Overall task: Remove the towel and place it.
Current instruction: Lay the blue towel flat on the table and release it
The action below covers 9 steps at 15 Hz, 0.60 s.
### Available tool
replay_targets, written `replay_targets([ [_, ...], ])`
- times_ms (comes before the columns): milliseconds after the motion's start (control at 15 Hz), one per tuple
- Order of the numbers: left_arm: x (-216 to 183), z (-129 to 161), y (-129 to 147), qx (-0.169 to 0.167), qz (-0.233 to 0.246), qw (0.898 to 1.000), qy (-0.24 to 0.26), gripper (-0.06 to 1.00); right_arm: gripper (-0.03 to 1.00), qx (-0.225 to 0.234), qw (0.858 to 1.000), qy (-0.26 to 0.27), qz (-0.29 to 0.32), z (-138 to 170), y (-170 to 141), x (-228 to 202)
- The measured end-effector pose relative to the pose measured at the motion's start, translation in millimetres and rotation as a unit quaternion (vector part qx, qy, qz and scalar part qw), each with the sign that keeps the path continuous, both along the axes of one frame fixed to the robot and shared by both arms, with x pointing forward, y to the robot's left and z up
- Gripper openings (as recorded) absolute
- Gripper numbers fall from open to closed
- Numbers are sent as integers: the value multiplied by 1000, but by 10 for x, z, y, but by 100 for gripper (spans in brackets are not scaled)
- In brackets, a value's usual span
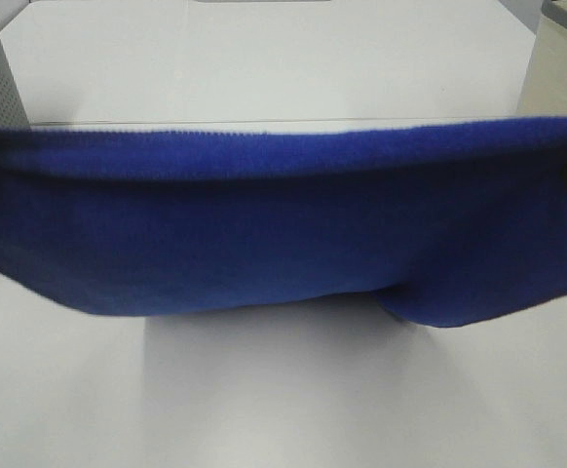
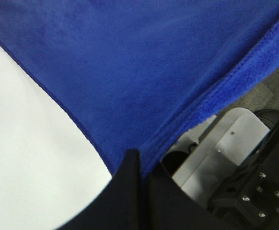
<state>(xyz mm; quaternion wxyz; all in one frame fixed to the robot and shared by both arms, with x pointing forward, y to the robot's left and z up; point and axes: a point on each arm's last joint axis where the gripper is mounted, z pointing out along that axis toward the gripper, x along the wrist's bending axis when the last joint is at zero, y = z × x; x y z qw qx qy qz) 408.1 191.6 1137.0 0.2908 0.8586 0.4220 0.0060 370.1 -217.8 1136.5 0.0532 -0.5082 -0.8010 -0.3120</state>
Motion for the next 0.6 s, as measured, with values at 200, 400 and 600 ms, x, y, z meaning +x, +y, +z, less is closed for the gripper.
replay_targets([
  [200,-181,-273,-136,2,-44,998,52,0,2,-20,999,33,-4,-286,-62,-158],
  [400,-506,-393,-404,21,-136,987,78,0,2,-18,999,48,-15,-475,-126,-396],
  [600,-661,-494,-484,29,-148,982,111,0,2,0,999,32,-25,-503,-170,-601],
])
